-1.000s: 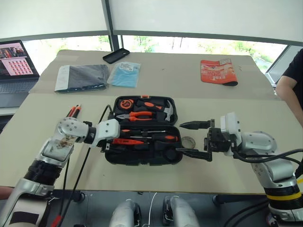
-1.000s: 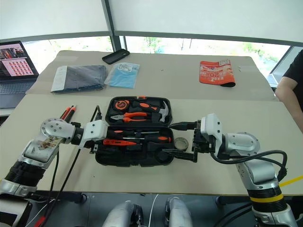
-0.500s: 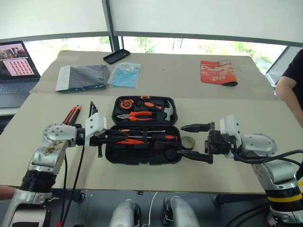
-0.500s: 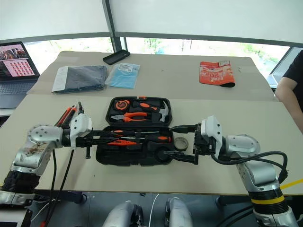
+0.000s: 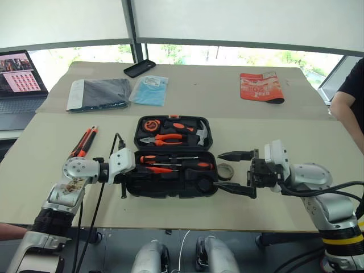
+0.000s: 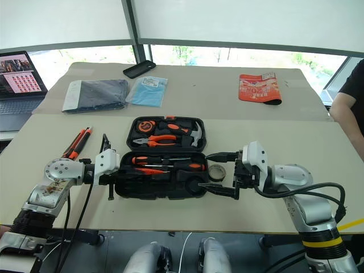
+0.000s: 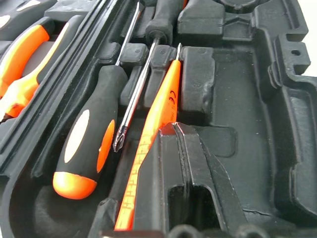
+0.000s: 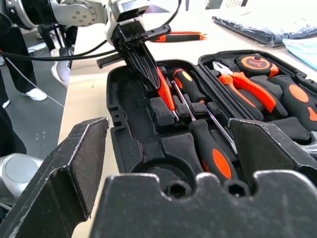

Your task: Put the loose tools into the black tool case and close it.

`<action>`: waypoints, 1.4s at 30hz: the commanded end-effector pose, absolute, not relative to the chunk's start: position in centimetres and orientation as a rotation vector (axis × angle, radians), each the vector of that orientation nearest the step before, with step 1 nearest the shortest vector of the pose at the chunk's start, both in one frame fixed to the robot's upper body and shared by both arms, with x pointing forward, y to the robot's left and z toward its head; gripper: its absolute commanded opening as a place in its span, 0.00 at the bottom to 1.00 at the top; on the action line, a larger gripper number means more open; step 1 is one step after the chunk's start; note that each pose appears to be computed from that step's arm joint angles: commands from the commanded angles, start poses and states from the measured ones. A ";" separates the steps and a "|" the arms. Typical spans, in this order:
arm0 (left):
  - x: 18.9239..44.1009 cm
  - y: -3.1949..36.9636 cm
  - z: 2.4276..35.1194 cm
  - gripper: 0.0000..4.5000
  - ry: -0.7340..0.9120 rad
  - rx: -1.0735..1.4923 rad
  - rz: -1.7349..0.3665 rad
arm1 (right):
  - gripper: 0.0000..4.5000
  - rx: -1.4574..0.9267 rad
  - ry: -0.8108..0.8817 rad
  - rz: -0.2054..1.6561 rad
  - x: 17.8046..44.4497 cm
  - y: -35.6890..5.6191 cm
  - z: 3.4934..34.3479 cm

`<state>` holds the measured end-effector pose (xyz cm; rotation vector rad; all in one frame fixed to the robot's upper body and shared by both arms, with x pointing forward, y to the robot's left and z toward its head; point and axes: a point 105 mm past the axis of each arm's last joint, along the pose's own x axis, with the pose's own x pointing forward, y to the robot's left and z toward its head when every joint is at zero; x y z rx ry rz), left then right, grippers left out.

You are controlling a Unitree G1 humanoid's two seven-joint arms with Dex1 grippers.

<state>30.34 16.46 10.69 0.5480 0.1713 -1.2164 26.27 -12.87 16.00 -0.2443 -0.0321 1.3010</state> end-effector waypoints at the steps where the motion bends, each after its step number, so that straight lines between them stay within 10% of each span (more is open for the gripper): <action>1: 30.0 15.8 11.7 0.00 0.114 0.480 -1.225 | 1.00 -0.252 -0.074 1.299 26.0 -12.9 16.9; 29: 30.1 15.8 9.1 0.00 0.210 0.454 -1.146 | 1.00 -0.234 -0.055 1.315 25.7 -12.8 16.5; 36: 29.4 19.2 13.9 0.00 -0.084 0.292 -0.882 | 1.00 -0.243 -0.080 1.305 26.0 -13.2 16.6; 42: 25.4 25.4 14.9 0.50 -0.161 0.202 -0.513 | 1.00 -0.221 -0.157 1.246 26.6 -13.7 17.0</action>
